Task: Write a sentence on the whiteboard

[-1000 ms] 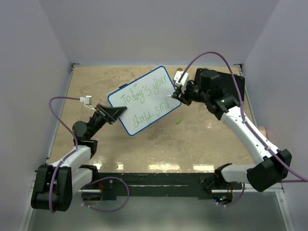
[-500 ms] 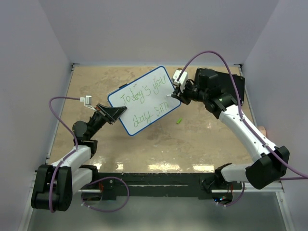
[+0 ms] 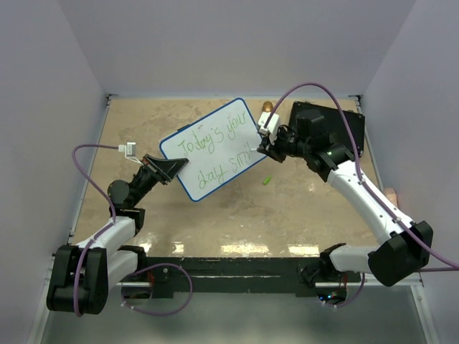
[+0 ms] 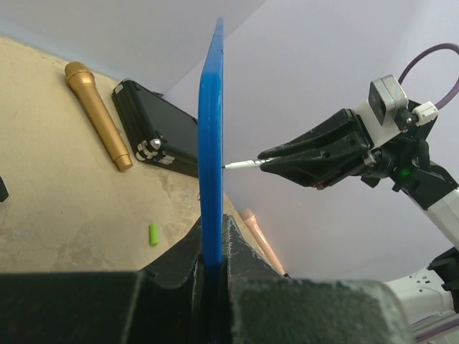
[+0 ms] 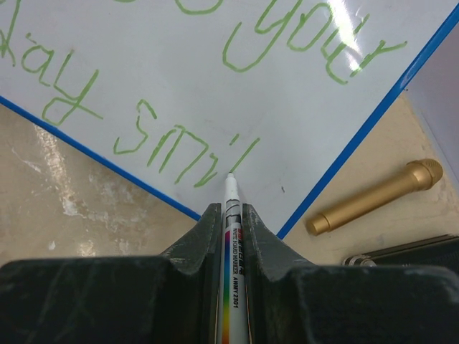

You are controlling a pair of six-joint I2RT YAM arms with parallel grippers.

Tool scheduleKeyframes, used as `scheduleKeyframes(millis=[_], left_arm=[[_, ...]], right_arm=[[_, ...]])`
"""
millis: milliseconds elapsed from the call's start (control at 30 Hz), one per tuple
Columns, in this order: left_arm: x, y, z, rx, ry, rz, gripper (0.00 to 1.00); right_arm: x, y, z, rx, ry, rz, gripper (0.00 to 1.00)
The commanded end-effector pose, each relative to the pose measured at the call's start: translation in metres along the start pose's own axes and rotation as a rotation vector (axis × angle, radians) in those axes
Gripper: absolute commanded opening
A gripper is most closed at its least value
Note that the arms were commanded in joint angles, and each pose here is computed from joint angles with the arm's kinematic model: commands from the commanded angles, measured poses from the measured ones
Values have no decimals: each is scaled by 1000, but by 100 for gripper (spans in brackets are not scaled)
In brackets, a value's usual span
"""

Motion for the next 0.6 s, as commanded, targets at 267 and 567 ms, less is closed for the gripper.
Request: scheduleKeyframes(millis=[267,567], left_arm=[[-2,-31,-16,-83,-71,136,0],[-1,-30,-16,-85,-69,129,0]], right_arm=[[13,13,12,13,32,-4,0],[21,-10,-7,24,0,84,0]])
Point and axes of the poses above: each gripper's point midway between its finger pads, its own x axis back along the fingers, its own y axis along the line the jaws close on, z = x × y, the point moved 5 cm from there along x, back along the fingers, and after that the axes turned 7 degrees about x, right-handed, at the moved point
